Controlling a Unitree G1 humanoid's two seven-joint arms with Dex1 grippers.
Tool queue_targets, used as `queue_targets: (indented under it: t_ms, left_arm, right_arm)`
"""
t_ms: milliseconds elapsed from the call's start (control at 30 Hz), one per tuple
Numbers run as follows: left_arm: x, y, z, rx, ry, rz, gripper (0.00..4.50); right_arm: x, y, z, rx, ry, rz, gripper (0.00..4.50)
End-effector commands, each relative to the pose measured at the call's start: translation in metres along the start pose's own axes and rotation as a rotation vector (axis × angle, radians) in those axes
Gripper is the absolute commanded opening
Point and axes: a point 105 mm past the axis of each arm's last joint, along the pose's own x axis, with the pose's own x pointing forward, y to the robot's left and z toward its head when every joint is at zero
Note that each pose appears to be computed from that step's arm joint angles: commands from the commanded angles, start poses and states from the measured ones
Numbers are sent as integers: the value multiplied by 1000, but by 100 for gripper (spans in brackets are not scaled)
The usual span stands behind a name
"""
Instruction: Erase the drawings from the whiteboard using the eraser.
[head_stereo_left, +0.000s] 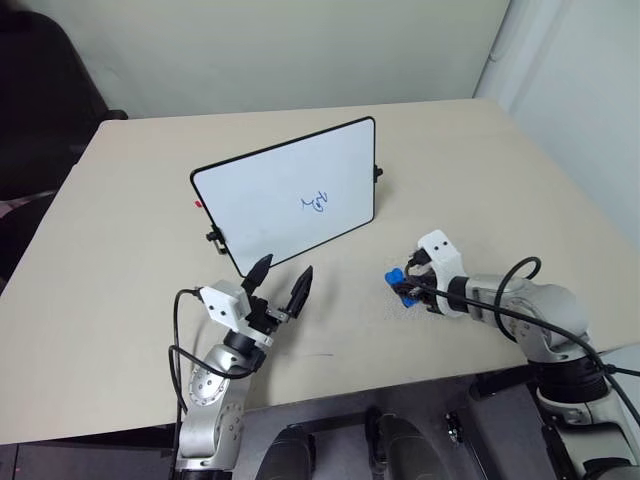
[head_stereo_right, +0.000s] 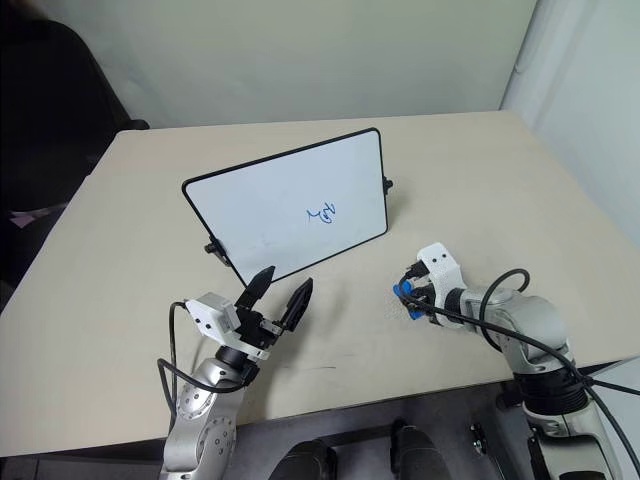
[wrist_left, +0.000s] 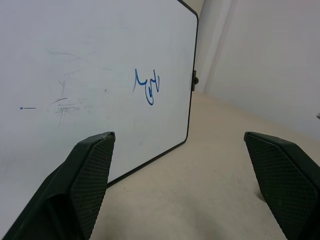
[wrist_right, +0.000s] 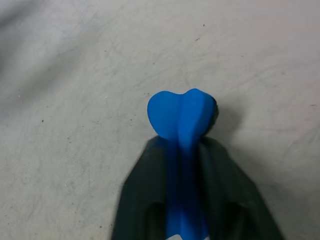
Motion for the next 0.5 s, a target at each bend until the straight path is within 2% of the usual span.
queue_targets:
  t_ms: [33,233,367,500]
  left_arm:
    - [1,-3,7,11,-32,-10,450]
    - [0,-3,7,9,-33,-6,450]
    - [-1,-3,8,5,-37,-2,450]
    - [-3,-1,11,11,-41,11,450]
  right_arm:
    - [-4,-1,0,-24,12,-7,16]
    - [-8,2,16,-84,-41,0,13]
    - [-9,5,57,-99,-225,-2,13]
    - [-2,24,97,-79,-393,71,13]
